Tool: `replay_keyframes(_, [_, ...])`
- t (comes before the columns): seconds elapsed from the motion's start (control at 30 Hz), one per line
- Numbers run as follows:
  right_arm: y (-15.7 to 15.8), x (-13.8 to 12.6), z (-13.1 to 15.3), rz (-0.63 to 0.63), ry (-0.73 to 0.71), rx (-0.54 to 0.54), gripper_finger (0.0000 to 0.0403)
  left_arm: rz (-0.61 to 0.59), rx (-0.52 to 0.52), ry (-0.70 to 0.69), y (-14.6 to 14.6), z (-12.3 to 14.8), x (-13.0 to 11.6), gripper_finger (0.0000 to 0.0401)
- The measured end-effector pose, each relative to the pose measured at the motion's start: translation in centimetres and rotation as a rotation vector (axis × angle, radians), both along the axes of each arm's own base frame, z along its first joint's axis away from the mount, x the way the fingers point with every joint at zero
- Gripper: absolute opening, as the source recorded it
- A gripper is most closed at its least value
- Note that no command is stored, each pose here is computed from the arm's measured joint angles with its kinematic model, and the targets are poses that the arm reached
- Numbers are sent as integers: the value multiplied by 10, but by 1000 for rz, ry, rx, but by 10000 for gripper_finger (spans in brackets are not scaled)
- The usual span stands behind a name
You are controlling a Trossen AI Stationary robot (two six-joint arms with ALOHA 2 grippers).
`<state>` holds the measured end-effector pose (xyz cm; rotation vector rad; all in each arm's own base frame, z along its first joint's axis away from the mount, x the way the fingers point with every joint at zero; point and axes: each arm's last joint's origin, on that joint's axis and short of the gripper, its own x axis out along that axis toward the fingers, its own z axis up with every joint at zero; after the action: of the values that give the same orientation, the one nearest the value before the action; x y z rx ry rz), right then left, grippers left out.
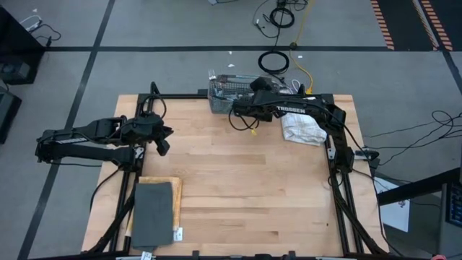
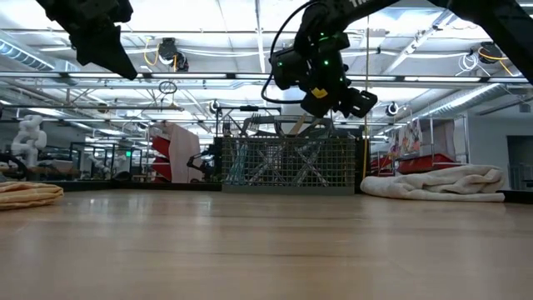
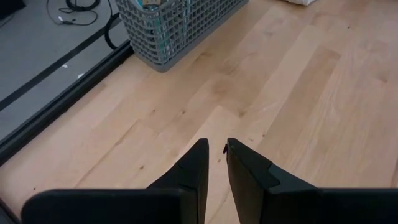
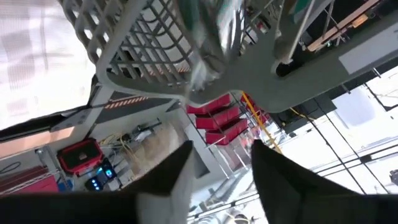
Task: Sort silverware
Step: Put the spoon into the silverware basket
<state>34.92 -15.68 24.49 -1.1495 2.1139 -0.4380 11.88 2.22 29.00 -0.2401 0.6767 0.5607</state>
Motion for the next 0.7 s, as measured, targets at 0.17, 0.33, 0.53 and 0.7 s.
replay_keyframes(0.17, [0, -1, 2, -5, -6, -47, 189, 1, 1, 0, 0, 0, 0, 63])
replay_keyframes(0.33, [2, -4, 7, -18, -27, -63, 204, 1, 2, 0, 0, 0, 0, 63])
replay_keyframes(0.53, [4, -9, 11, -75, -113, -53, 197, 0, 3, 1, 0, 0, 0, 63])
replay_keyframes(0.7, [16, -29, 45, -307, -497, 65, 197, -2, 5, 3, 0, 0, 0, 63])
